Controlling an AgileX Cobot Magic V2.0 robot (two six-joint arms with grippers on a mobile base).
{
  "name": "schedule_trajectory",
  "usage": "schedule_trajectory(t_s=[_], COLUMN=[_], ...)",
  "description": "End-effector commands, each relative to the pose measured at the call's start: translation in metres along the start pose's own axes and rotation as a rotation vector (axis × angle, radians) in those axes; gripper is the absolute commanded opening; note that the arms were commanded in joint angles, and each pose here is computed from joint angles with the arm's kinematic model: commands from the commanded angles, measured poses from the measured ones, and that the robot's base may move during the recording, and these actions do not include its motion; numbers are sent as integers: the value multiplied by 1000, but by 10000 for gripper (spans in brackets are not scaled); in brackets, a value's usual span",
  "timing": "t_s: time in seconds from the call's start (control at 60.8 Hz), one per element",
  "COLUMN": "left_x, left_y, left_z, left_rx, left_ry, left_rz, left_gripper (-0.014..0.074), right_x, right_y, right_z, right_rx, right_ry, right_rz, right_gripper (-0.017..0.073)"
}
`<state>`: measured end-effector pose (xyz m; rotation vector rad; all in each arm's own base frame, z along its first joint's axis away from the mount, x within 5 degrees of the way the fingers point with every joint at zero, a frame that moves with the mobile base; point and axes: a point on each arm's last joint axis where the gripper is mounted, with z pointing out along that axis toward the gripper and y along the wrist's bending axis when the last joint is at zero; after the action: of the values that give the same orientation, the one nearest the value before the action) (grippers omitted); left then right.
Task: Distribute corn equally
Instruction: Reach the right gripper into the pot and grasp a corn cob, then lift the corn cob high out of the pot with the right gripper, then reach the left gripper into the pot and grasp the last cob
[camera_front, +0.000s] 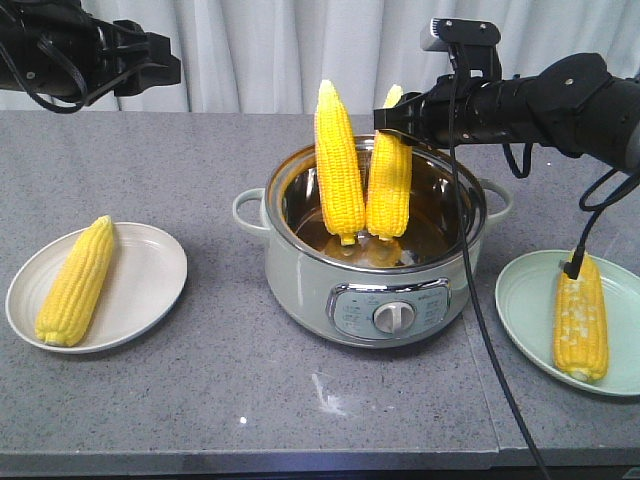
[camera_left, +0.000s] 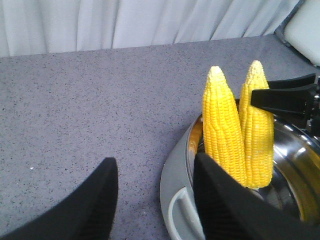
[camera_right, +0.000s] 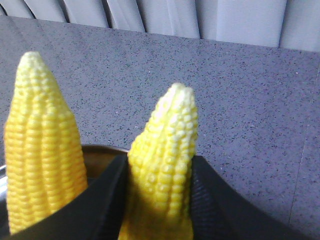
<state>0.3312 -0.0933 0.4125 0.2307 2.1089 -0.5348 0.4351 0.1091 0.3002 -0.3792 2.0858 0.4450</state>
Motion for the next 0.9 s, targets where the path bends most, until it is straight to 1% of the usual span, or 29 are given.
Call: schedule_trajectory(t_s=[0.0, 0.016, 0.099, 0.148, 0.247, 0.313, 0.378, 0.411, 0.51, 0.609, 0.675, 0.757, 0.889], left_x=[-17, -17, -17, -17, -18, -18, -19, -20, -22, -20, -17, -16, -17], left_y=[-9, -9, -9, -9, -10, -15, -23, -28, -43, -58, -68, -85, -112], left_z=[-20, -20, -20, -20, -19, -18, -17, -16, -11, 2, 16, 37, 64], left_rx=[16, 16, 17, 18, 22, 29, 45, 52, 77, 112, 141, 183, 246], left_ry=[-118, -118, -117, -117, -122, -133, -157, -174, -236, -242, -218, -194, -174], left_rz=[-5, -5, -5, -6, -5, 18, 59, 72, 89, 103, 113, 130, 167], left_gripper=[330, 330, 330, 330, 330, 330, 332, 333, 353, 397, 435, 485, 518], right_x=[-30, -30, -36, -44, -65, -77, -87, -91, -98, -100, -100, -99, -97], right_y=[7, 7, 10, 14, 22, 28, 32, 35, 42, 49, 53, 57, 59], right_z=[-27, -27, -37, -51, -92, -122, -153, -167, -209, -242, -259, -269, -273], right_rx=[22, 22, 23, 23, 37, 46, 64, 71, 98, 126, 147, 165, 164], right_ry=[-123, -125, -148, -178, -270, -334, -392, -420, -484, -525, -540, -543, -526], right_rz=[-22, -23, -33, -46, -77, -93, -114, -127, -170, -214, -243, -278, -292], right_gripper=[-6, -17, -9, -9, -8, -8, -8, -8, -7, -6, -5, -5, -5])
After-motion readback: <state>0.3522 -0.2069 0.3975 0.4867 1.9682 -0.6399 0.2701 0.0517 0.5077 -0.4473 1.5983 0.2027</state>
